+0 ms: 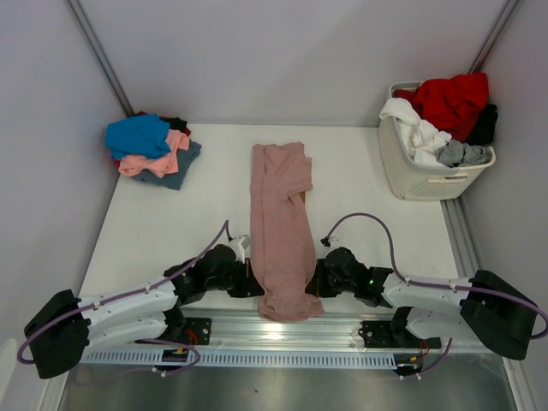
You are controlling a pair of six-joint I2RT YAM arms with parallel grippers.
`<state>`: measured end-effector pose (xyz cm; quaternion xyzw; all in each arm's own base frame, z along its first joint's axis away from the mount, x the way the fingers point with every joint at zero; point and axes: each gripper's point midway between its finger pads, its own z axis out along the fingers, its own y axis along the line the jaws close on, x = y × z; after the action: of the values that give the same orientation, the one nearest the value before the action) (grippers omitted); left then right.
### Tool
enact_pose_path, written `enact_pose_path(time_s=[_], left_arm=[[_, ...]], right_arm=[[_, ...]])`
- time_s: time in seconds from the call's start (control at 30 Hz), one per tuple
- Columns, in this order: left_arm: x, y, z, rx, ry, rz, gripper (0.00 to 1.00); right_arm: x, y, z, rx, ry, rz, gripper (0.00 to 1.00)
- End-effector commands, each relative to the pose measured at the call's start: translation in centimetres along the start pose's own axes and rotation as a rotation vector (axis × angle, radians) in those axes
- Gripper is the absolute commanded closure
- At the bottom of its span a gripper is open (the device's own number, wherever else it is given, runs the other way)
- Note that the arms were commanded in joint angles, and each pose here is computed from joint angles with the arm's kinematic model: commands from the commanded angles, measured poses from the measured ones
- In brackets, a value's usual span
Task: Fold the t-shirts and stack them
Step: Rotate the tshirt 90 degrees
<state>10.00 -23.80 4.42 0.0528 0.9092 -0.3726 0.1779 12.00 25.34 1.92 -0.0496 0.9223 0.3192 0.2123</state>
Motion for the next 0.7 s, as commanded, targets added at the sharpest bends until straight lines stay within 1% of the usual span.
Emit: enact_pose_path(time_s=[0.0, 0.2, 0.33, 0.37, 0.67], left_arm=[[-1.6, -1.2, -0.1, 0.004, -0.03, 0.076, 0.99], [-2.5, -1.4, -0.3, -0.031, -0.036, 0.115, 1.0], [-3.3, -1.9, -0.7, -0.044, -0.056, 0.135, 1.0], [-3.9, -2.1, -0.9, -0.055, -0.07, 0.147, 0.99], [-6.3, -3.3, -2.0, -0.047, -0.126, 0.159, 0.99]], right_arm=[[-1.8, 0.3, 0.1, 0.032, -0.053, -0.057, 1.0], [-3.3, 0.6, -0.4, 0.056, -0.069, -0.094, 1.0], [-5.2, 1.2, -0.8, 0.042, -0.091, -0.085, 1.0], [-6.4, 1.7, -1.0, 0.031, -0.108, -0.079, 1.0], [-9.1, 1.4, -1.2, 0.026, -0.12, -0.059, 1.0]])
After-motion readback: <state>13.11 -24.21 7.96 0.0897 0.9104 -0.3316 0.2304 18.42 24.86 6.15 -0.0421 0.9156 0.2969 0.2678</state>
